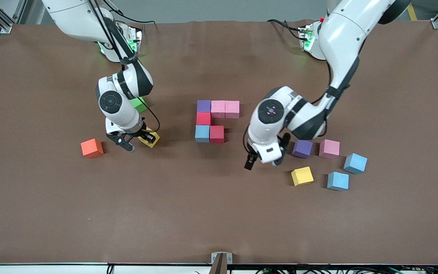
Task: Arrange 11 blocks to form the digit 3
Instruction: 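Grasp the other yellow block with the left gripper while the right gripper carries yellow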
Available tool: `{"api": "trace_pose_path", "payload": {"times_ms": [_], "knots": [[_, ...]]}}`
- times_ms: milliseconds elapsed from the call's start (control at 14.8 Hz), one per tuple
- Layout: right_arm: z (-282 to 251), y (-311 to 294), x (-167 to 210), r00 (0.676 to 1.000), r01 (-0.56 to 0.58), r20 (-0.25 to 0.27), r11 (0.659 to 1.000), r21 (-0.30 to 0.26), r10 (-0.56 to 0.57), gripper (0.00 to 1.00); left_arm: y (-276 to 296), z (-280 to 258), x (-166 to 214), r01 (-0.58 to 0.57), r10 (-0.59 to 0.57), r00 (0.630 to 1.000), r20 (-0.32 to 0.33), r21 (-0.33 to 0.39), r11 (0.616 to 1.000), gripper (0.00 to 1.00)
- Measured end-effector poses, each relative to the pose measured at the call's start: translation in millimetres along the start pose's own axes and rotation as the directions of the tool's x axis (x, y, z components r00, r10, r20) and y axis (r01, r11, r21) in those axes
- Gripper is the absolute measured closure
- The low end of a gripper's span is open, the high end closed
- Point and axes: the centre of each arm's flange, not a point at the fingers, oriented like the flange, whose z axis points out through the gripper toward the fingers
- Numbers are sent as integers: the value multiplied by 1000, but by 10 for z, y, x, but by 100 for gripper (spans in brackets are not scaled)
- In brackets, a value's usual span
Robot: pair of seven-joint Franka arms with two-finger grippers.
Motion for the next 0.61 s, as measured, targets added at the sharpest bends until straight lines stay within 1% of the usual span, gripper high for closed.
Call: {"api": "trace_pose_path", "payload": {"times_ms": [135,271,474,609], "knots": [[-149,-227,-64,999,35,-22,999,32,-34,44,-2,21,321,-133,133,991,-4,7,991,0],[-331,-479,-147,996,80,-40,995,58,-78,44,-19,43,623,-245,245,970,-5,15,969,0],[-581,-855,-261,979,204,-37,978,52,-203,44,-70,85,1051,-370,370,929,-2,26,929,0],[-704,-1092,-280,951,310,-32,950,41,-309,44,-111,141,1273,-447,447,895,5,35,894,0]]}}
